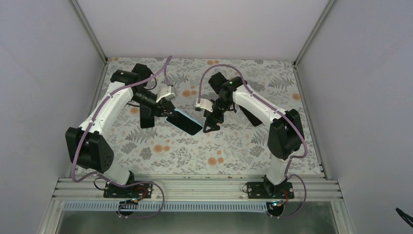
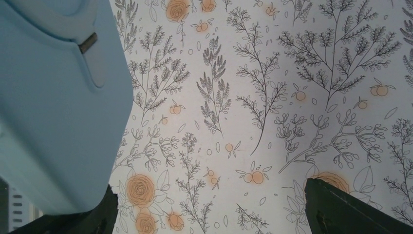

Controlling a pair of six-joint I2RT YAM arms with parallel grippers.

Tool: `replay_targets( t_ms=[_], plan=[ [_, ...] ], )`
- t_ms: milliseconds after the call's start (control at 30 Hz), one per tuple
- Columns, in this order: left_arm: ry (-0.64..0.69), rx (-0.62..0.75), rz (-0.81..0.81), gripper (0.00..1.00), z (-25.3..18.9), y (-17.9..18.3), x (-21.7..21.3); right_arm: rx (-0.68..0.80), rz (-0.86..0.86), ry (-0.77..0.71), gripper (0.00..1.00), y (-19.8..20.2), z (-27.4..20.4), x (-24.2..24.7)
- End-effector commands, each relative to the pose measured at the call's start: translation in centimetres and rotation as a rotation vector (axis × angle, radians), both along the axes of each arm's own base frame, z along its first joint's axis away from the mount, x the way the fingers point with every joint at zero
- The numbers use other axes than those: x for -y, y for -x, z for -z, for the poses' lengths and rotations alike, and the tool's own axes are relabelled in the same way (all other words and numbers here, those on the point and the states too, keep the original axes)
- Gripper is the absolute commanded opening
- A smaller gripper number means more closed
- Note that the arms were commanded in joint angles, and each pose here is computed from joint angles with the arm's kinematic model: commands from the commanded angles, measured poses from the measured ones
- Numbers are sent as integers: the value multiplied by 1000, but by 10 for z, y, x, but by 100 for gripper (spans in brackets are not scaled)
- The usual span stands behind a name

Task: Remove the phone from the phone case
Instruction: Pick up the phone at the center of the board.

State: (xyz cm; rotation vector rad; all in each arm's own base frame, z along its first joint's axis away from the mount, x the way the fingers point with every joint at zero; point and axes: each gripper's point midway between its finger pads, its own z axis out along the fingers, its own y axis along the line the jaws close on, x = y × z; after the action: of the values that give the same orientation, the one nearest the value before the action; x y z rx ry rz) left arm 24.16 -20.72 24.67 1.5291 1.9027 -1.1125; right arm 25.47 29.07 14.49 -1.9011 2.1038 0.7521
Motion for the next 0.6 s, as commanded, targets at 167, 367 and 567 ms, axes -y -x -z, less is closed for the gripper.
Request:
replay_targets(
  t_ms=[167, 367, 567],
  plan=[
    [90, 20, 24, 2, -17, 0, 9, -23, -49, -52, 93, 13, -11, -9],
    [89, 16, 26, 2, -14, 1, 9, -45, -61, -46, 92, 19, -8, -6],
    [97, 12, 29, 2, -14, 1, 10, -18, -43, -42, 91, 14, -7, -7]
  ],
)
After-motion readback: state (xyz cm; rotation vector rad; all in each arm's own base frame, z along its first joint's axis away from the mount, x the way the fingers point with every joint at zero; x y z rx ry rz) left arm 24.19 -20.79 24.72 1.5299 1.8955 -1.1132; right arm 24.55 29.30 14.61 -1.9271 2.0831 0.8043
